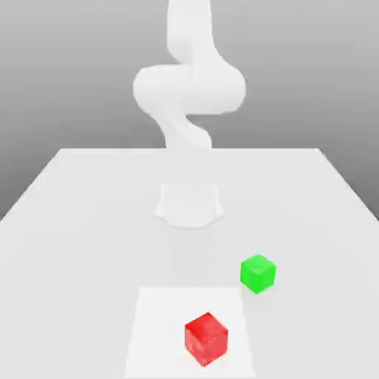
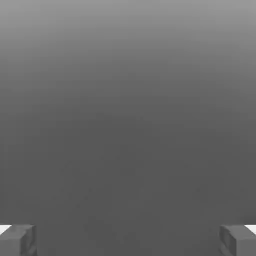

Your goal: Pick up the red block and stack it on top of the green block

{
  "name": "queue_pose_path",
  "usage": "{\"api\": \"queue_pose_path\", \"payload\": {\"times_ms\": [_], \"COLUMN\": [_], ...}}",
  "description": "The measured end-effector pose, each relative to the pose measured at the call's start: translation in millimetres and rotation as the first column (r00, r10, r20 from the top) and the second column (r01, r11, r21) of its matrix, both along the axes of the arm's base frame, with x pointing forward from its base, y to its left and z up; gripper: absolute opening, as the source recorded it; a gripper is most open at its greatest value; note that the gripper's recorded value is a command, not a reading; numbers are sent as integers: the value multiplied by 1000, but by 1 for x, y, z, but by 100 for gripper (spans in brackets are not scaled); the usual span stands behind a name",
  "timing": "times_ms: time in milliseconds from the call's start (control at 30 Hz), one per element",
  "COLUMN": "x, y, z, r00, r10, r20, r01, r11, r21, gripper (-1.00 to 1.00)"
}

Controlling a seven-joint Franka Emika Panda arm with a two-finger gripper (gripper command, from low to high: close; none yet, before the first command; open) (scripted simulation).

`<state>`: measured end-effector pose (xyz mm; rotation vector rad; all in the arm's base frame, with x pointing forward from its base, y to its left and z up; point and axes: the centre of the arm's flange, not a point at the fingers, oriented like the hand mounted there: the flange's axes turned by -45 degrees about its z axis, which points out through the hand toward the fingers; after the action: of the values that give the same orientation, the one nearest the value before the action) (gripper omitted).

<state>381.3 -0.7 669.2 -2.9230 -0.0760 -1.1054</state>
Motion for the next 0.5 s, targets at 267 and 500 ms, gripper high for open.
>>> {"api": "queue_pose_path", "payload": {"times_ms": [267,500], "x": [79,100], "y": [11,24], "z": [-153,-295], "r00": [952,843], "r10": [185,310], "r20": [-243,-440], "r01": [-199,-365], "r11": [979,930], "r21": [-35,-45], "gripper": [0,0]}}
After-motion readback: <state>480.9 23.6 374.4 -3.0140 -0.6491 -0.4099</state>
